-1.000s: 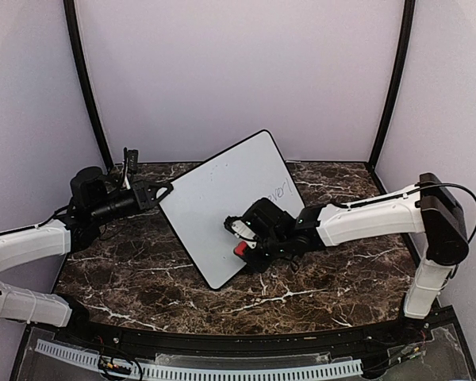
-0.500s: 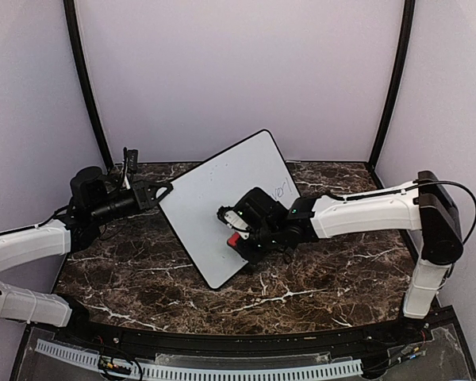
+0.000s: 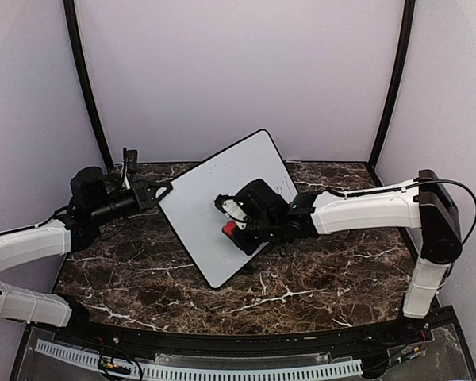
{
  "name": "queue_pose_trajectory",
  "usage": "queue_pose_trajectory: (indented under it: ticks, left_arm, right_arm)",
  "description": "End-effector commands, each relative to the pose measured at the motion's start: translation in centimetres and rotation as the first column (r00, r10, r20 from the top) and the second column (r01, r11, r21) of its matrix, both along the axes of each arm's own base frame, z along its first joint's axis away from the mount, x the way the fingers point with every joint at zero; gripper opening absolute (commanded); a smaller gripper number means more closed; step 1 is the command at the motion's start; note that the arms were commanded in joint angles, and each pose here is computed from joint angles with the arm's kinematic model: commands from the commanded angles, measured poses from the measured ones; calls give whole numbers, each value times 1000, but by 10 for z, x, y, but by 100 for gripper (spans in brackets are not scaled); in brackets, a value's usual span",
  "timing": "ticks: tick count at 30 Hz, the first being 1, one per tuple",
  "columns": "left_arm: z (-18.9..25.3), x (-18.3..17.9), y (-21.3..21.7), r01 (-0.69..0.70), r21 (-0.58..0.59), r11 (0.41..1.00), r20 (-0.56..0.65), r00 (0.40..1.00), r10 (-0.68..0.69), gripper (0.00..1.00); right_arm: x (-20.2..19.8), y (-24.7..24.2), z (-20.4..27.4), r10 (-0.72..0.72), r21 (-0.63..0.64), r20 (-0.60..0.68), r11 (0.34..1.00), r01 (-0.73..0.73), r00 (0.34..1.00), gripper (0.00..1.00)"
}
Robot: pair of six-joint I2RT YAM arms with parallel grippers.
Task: Erase the whiteboard
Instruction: Erase the whiteboard at the center of the board.
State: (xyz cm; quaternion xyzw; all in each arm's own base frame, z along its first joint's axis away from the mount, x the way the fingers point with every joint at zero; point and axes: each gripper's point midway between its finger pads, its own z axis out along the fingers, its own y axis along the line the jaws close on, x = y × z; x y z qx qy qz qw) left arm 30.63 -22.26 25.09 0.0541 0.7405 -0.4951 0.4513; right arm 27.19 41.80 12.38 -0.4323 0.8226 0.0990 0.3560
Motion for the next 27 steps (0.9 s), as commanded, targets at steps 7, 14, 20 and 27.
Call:
queue_pose_trajectory:
  ticks: [7,14,20,27]
  left_arm:
    - [49,-18,-11,99,-91,991,135,987,-86,0]
    - [48,-17,-11,97,-91,991,132,988,-85,0]
    - [47,-17,-11,98,-91,991,131,988,-85,0]
    - [50,-17,-10,94,-90,991,138,987,-81,0]
  right_arm:
    - [-6,-51,-47,-84,-62,-61,995,80,995,19]
    - [5,-42,-33,-83,-26,-37,996,83,996,19]
    - [31,-22,-7,-72,16,15,997,72,997,19]
    - [43,-8,2,-57,36,22,998,56,998,19]
